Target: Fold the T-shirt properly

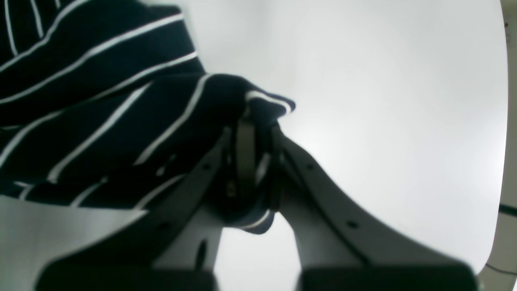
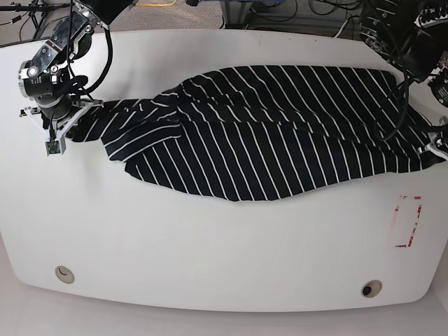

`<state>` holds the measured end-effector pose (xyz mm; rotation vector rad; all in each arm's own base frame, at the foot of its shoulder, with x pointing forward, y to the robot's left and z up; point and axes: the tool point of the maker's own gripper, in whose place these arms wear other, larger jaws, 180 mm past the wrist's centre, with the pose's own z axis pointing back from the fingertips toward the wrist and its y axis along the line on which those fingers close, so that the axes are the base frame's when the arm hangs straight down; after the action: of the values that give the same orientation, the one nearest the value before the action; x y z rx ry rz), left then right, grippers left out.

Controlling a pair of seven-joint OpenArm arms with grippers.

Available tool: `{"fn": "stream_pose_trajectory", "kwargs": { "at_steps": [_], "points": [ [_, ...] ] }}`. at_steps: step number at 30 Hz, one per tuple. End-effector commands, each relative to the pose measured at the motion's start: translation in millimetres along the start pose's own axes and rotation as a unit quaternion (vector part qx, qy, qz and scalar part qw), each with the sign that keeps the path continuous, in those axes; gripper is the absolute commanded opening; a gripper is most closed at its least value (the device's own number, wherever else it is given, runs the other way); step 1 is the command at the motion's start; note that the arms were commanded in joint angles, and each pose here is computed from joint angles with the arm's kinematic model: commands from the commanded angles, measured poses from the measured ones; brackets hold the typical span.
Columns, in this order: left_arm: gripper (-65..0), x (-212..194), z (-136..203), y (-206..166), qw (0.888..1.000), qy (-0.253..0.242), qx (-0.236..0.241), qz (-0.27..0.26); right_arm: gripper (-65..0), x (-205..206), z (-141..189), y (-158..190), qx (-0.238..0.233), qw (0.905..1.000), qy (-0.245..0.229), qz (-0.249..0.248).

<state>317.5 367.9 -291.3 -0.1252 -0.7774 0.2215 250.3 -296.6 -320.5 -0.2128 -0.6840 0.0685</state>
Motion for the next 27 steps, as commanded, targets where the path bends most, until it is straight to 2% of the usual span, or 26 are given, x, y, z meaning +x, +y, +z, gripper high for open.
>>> {"fn": "stream_pose_trajectory", "kwargs": {
  "at_steps": [1,9,14,21,27],
  "points": [
    [-61.0,46.7,13.8,-7.0,0.998,-0.068,-0.005,-0.017,-65.0,23.5,5.2,-11.2,-0.016,0.9993,-0.034,0.003],
    [-61.0,113.1,28.8,-43.6,0.988,-0.132,-0.018,-0.075,-65.0,81.6,11.8,-33.0,-0.039,0.9944,-0.097,0.012],
    [-61.0,157.7,46.7,-67.8,0.977,-0.184,-0.028,-0.102,-65.0,136.5,22.0,-39.9,-0.049,0.9864,-0.15,0.045],
    [-61.0,226.1,78.6,-93.0,0.961,-0.248,-0.012,-0.12,-65.0,228.5,56.9,-53.4,-0.072,0.964,-0.243,0.079],
    [-61.0,272.4,115.5,-97.3,0.947,-0.3,0.012,-0.111,-65.0,282.8,82.6,-87.6,-0.098,0.951,-0.282,0.081]
  ]
}}
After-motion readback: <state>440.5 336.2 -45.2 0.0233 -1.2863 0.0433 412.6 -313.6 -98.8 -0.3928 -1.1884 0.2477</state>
